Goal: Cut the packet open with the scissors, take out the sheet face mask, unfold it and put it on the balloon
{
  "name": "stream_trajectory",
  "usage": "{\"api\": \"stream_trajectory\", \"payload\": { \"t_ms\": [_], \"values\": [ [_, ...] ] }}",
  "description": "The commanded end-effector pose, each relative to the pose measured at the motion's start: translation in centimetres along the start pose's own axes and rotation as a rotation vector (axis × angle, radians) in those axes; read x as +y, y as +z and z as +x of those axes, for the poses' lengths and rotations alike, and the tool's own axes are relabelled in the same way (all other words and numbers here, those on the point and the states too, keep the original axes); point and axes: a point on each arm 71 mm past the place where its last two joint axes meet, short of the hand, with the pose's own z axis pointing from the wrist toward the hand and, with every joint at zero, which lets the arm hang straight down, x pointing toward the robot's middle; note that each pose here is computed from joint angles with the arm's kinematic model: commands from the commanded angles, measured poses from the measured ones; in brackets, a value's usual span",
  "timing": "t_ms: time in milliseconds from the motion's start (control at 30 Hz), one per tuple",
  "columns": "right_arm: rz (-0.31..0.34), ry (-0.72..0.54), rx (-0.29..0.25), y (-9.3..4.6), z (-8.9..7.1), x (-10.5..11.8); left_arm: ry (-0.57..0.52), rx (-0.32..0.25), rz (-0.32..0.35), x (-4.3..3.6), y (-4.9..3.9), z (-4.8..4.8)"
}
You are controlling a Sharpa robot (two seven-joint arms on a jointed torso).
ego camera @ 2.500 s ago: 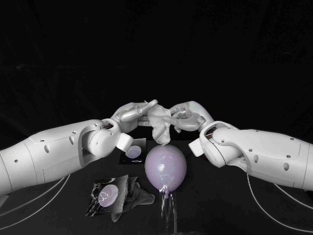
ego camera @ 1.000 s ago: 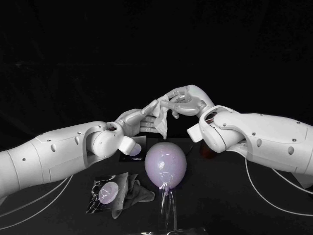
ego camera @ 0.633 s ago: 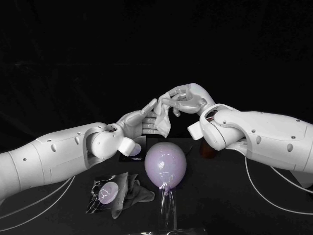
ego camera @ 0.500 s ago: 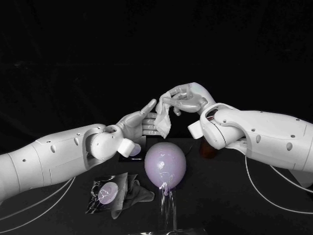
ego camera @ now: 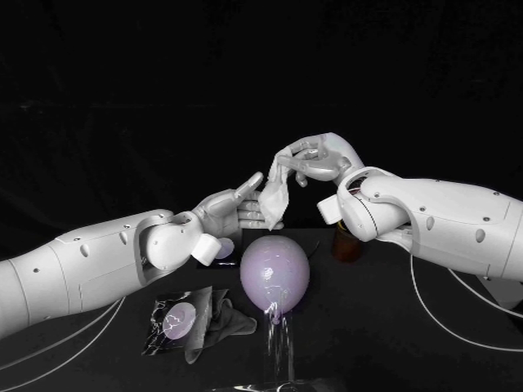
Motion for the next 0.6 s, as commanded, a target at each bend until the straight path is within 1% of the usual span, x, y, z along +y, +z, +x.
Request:
{"api": "stream_trajectory", "payload": {
  "t_ms": [33, 333, 600],
  "values": [
    [-0.003, 0.012, -0.002, 0.04, -0.17, 0.04, -0.015, 0.034, 0.019, -0.14, 0.01, 0.34],
    [0.009, 0.018, -0.001, -0.21, -0.63, -0.15, -0.006, -0.014, 0.046, -0.34, -0.19, -0.17],
    [0.011, 0.022, -0.003, -0.39, -0.82, -0.16, -0.004, -0.030, 0.049, -0.40, -0.29, -0.40]
  ]
}}
